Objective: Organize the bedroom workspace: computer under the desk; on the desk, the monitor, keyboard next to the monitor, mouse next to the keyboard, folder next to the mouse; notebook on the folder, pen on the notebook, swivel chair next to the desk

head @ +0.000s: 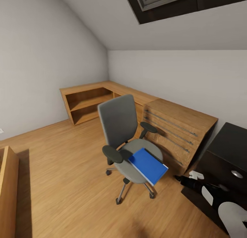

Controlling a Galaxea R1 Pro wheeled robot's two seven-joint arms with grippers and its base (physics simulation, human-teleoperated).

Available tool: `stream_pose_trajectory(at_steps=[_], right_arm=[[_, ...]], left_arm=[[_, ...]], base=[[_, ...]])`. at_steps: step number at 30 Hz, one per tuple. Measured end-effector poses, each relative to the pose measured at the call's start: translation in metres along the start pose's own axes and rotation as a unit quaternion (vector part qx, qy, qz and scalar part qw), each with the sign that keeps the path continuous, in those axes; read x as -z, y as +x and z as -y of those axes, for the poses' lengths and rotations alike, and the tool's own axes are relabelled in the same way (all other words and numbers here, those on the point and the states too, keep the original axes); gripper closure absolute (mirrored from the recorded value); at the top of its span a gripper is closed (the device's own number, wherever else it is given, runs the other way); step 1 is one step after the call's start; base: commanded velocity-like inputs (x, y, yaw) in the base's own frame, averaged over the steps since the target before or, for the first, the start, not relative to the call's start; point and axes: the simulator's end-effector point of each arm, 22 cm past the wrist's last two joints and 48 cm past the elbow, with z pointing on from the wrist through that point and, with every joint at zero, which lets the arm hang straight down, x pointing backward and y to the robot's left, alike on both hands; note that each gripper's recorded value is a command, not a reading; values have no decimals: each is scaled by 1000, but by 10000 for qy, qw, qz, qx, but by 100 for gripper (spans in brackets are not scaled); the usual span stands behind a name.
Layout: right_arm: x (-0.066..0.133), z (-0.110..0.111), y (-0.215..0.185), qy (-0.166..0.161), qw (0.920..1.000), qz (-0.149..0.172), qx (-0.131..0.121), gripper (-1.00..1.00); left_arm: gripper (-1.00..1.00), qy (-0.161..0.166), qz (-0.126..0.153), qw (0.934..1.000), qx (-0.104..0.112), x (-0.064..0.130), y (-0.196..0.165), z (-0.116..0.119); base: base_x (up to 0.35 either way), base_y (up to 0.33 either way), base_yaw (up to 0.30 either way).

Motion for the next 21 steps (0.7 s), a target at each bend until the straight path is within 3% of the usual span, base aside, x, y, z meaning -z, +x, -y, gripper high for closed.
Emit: stream_pose_trajectory(at_steps=[7,14,21], right_arm=[[-1,-3,1,-29,10000,5,-10,-100],[-1,-1,2,-33,10000,0,-48,-100],[-9,0,5,-130,9994,104,-291,-100]], left_arm=[[-100,-1,-3,10000,0,0,0,0],[-100,5,22,10000,-2,-1,-1,0],[-100,9,21,10000,3,-11,6,-1]], base=[[0,281,0],[0,25,0],[0,3,0]])
